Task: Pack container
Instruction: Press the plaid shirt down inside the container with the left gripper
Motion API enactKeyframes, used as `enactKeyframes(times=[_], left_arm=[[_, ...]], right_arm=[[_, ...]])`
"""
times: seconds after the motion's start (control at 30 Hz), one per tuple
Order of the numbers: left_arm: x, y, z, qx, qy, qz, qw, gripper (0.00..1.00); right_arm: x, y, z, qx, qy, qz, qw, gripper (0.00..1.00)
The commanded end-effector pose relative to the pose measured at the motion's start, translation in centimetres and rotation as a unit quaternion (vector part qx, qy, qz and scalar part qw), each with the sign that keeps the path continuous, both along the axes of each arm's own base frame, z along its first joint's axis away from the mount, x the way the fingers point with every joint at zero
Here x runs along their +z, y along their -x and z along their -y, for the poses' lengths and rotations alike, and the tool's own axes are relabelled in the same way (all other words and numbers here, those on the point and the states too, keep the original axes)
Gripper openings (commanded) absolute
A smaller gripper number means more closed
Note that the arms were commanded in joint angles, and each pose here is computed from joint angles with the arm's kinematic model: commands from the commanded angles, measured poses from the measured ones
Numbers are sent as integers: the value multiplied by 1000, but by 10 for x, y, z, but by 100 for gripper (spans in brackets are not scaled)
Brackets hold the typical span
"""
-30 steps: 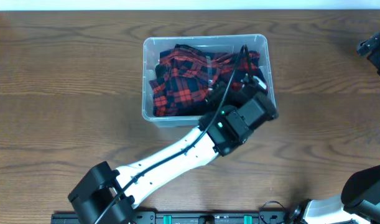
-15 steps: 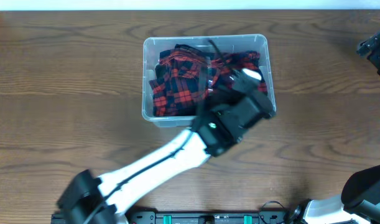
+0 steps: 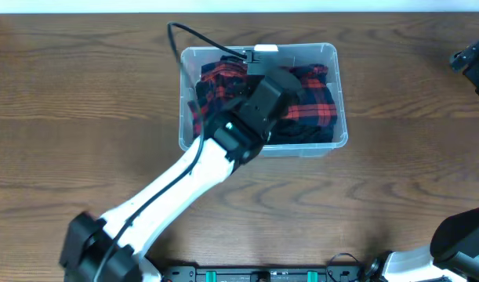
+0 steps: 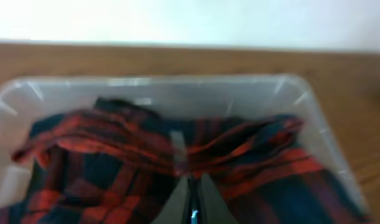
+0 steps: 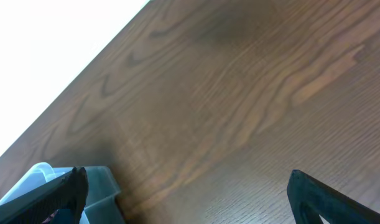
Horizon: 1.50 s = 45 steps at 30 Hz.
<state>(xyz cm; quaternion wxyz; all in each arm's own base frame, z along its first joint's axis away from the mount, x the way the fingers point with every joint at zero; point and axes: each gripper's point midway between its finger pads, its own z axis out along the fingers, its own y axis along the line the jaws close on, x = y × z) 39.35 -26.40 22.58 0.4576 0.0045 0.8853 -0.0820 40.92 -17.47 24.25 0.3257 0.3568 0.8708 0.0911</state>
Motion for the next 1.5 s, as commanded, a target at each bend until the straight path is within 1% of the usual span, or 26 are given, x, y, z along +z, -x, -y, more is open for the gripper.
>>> enactKeyframes(times=[0.0,0.07,0.2,0.27,0.37,0.47,0.6,0.7,0.83,1.03,1.17,1.27,1.47], left_arm=[[-39,-7,-1,19,2,-50,999,6],[-63,-6,-2,25,-11,-80,996,6],[-113,6,2,9,-37,-150,988,6],[-136,12,-1,21,-46,-180,982,6],[-157,15,-4,29,-60,-202,977,6],[-167,16,-4,29,-66,-211,975,6],[-166,15,-4,29,-65,-209,975,6],[-159,14,-3,12,-75,-201,977,6],[-126,12,-4,-19,-89,-166,982,6],[-60,8,-25,6,-84,-96,992,6],[-35,6,-38,18,-67,-76,995,6],[-34,4,-45,27,-66,-77,994,6],[-54,0,-59,43,-82,-103,990,6]], right_arm=[[5,-1,2,-6,-2,6,1000,99],[5,-1,2,-6,-2,6,1000,99],[5,-1,2,-6,-2,6,1000,99],[5,-1,2,-6,-2,6,1000,99],[5,0,2,-7,-1,4,1000,99],[5,0,2,-8,-1,4,1000,99],[5,0,2,-7,-1,4,1000,99],[5,0,2,-7,-1,4,1000,99],[5,0,2,-7,-1,4,1000,99],[5,0,2,-7,-1,4,1000,99],[5,0,2,-7,-1,4,1000,99],[5,0,2,-7,-1,4,1000,99],[5,0,2,-7,-1,4,1000,99]])
